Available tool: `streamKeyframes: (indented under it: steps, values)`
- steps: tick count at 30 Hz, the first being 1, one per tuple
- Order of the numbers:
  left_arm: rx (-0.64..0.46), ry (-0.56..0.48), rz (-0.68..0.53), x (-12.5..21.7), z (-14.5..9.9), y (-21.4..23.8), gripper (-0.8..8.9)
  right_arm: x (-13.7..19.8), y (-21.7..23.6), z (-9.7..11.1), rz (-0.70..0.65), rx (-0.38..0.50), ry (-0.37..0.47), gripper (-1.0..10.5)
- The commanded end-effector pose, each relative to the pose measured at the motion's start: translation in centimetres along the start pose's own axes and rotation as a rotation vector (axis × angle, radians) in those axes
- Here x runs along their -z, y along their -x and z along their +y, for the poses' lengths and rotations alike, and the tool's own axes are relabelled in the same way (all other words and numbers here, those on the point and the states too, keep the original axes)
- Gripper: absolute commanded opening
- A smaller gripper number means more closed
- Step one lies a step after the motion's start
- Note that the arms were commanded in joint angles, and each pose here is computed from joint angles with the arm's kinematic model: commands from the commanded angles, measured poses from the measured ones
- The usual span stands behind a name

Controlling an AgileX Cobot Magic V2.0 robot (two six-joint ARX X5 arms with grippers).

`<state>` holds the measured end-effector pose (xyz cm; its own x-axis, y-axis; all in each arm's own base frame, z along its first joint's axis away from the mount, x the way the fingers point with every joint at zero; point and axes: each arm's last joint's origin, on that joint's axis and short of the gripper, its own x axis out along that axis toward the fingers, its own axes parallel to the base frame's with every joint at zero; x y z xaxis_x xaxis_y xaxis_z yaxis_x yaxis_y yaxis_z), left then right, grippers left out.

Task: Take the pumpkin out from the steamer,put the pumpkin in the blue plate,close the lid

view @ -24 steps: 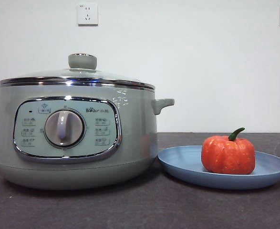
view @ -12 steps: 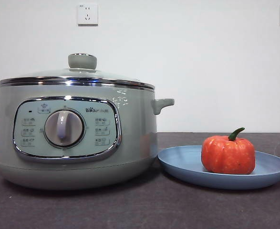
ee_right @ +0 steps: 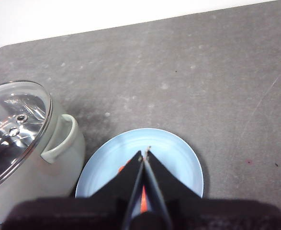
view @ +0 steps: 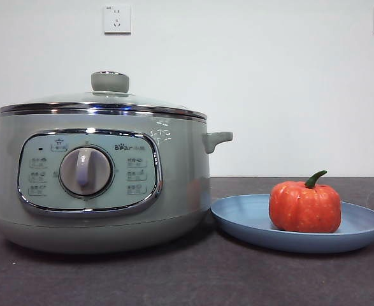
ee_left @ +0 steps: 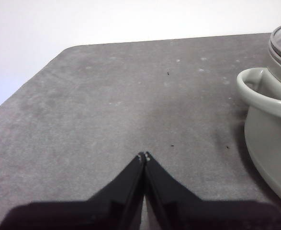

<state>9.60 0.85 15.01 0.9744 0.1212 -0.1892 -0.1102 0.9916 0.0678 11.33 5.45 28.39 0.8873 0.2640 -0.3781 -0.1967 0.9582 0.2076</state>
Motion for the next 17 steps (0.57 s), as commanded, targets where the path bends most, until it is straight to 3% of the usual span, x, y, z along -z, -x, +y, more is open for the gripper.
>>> streamKeyframes:
  steps: [1,5,10,14,17]
  values:
    - [-0.003,0.008,0.009,0.5,0.0,-0.1,-0.01,0.1,-0.1,0.0,0.000,0.002,-0.009,0.0]
    - [-0.003,0.008,0.009,0.5,0.0,-0.1,-0.01,0.2,-0.1,0.0,0.003,0.003,-0.006,0.0]
    - [-0.002,0.008,0.009,0.5,0.0,-0.1,-0.01,0.2,0.6,-0.2,-0.016,0.006,0.114,0.0]
    - [-0.003,0.008,0.009,0.5,0.0,-0.1,-0.01,0.4,1.4,-1.2,-0.095,0.065,0.213,0.0]
    - [-0.002,0.008,0.009,0.5,0.0,-0.1,-0.01,1.2,1.7,-2.4,-0.159,0.145,0.191,0.0]
